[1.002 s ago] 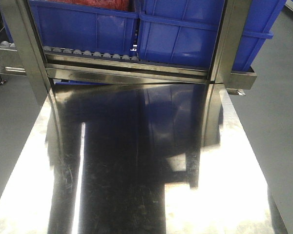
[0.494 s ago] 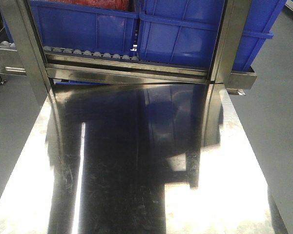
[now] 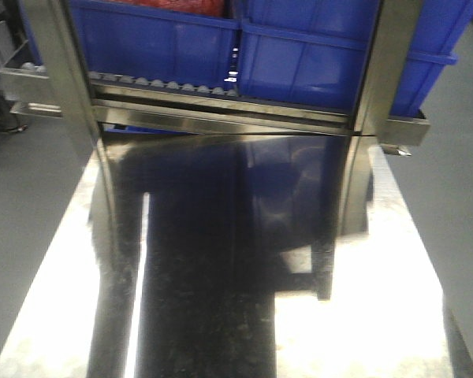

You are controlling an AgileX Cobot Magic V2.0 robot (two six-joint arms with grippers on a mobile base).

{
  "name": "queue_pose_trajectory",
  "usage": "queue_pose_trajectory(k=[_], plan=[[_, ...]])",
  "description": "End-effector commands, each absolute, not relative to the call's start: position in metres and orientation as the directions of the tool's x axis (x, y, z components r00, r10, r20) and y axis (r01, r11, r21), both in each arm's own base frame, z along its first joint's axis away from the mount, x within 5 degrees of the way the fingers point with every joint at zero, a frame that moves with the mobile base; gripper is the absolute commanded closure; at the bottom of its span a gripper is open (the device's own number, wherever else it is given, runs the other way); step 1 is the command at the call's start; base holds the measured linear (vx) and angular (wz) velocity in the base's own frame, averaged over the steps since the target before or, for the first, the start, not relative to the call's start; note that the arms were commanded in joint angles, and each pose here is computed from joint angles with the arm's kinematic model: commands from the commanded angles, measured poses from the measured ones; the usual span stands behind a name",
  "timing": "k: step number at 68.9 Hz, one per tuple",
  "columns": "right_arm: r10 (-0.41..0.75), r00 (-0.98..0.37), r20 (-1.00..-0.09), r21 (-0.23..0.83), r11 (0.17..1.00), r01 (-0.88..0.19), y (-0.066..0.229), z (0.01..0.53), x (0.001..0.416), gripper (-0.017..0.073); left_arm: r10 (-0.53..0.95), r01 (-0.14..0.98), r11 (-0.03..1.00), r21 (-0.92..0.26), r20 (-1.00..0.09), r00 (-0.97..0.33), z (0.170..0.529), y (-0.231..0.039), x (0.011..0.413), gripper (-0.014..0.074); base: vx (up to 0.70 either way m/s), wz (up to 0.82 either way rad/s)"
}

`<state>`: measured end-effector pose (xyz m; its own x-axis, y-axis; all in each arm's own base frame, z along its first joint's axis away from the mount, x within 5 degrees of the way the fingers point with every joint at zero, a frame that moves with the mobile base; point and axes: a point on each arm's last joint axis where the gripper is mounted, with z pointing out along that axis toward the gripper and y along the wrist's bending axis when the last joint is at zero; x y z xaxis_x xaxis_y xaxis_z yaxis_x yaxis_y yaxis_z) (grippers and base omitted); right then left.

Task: Move and align brake pads A on conveyor
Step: 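Back the base away from the steel table and turn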

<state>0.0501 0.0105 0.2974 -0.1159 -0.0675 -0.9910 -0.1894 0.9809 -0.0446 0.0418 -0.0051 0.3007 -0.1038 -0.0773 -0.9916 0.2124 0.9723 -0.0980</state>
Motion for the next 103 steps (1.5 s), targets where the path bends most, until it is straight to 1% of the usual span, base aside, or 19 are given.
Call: queue_pose_trajectory(k=[1, 13, 40, 103], plan=[[-0.059, 0.002, -0.998, -0.058, 0.983, -0.174, 0.0097, 0.3151, 0.0503, 0.0566, -0.103, 0.239, 0.966, -0.102, -0.995, -0.01, 0.316, -0.0066, 0.0416, 0.06, -0.08, 0.32], [-0.059, 0.002, -0.998, -0.058, 0.983, -0.174, 0.0097, 0.3151, 0.0503, 0.0566, -0.103, 0.239, 0.966, -0.102, -0.995, -0.01, 0.316, -0.0066, 0.0416, 0.06, -0.13, 0.58], [-0.059, 0.002, -0.998, -0.058, 0.983, -0.174, 0.0097, 0.3151, 0.0503, 0.0566, -0.103, 0.239, 0.966, -0.102, -0.995, -0.01, 0.316, -0.0066, 0.0416, 0.06, -0.2, 0.88], [-0.059, 0.002, -0.998, -0.058, 0.983, -0.174, 0.0097, 0.3151, 0.0503, 0.0566, -0.103, 0.239, 0.966, -0.102, -0.995, -0.01, 0.316, -0.0066, 0.0416, 0.06, -0.19, 0.78]])
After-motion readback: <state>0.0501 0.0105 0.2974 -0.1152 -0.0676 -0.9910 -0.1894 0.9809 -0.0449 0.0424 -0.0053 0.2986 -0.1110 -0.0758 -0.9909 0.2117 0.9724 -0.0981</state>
